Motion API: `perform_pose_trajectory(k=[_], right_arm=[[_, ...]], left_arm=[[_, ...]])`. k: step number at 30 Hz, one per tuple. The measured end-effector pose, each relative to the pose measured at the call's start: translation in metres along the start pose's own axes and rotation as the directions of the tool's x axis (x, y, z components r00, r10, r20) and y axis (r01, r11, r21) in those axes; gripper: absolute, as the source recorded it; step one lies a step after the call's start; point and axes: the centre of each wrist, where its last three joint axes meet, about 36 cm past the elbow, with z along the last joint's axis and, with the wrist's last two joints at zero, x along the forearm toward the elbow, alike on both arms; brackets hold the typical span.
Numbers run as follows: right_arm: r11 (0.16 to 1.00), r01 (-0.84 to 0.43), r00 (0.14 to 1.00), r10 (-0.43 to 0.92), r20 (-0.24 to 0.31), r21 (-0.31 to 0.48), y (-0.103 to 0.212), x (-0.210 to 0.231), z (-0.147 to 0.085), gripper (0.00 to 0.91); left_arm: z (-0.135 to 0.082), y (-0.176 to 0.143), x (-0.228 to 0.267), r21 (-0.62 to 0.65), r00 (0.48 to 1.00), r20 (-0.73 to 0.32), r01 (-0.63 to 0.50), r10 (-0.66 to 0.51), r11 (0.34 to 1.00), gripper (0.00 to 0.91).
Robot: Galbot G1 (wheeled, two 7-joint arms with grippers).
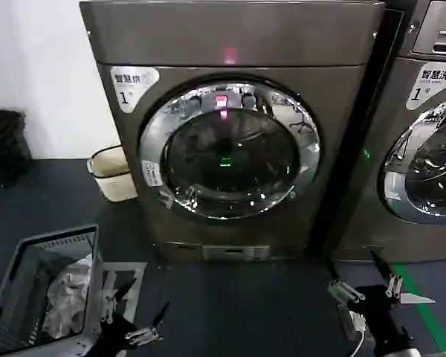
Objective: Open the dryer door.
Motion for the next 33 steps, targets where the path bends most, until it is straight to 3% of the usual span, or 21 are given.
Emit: perform_pose_trajectory(k=[10, 14, 21, 30, 33], right_arm=[[0.992, 0.123, 0.991, -0.124, 0.043, 0.014, -0.007, -0.016, -0.01, 0.907], [0.968, 0.249, 0.968, -0.248, 0.042, -0.025, -0.01, -0.028, -0.019, 0.907], [0.901, 0.434, 0.899, -0.434, 0.058, 0.011, -0.019, -0.072, -0.036, 0.907], [0.805, 0.592, 0.806, -0.592, -0.008, 0.018, -0.03, -0.148, -0.025, 0.907], [0.778, 0.627, 0.779, -0.627, -0.007, 0.03, -0.025, -0.175, -0.024, 0.907]], left_arm=[[-0.003, -0.005, -0.003, 0.013, 0.999, 0.015, 0.029, -0.029, 0.999, 0.907], [-0.004, -0.004, -0.003, 0.009, 0.999, 0.017, 0.031, -0.031, 0.999, 0.907], [-0.005, -0.004, -0.002, 0.008, 1.0, 0.017, 0.023, -0.023, 1.0, 0.907], [-0.012, -0.004, 0.001, 0.003, 0.999, 0.025, 0.023, -0.023, 1.0, 0.907], [-0.01, -0.005, 0.0, 0.007, 0.999, 0.025, 0.025, -0.025, 1.0, 0.907]])
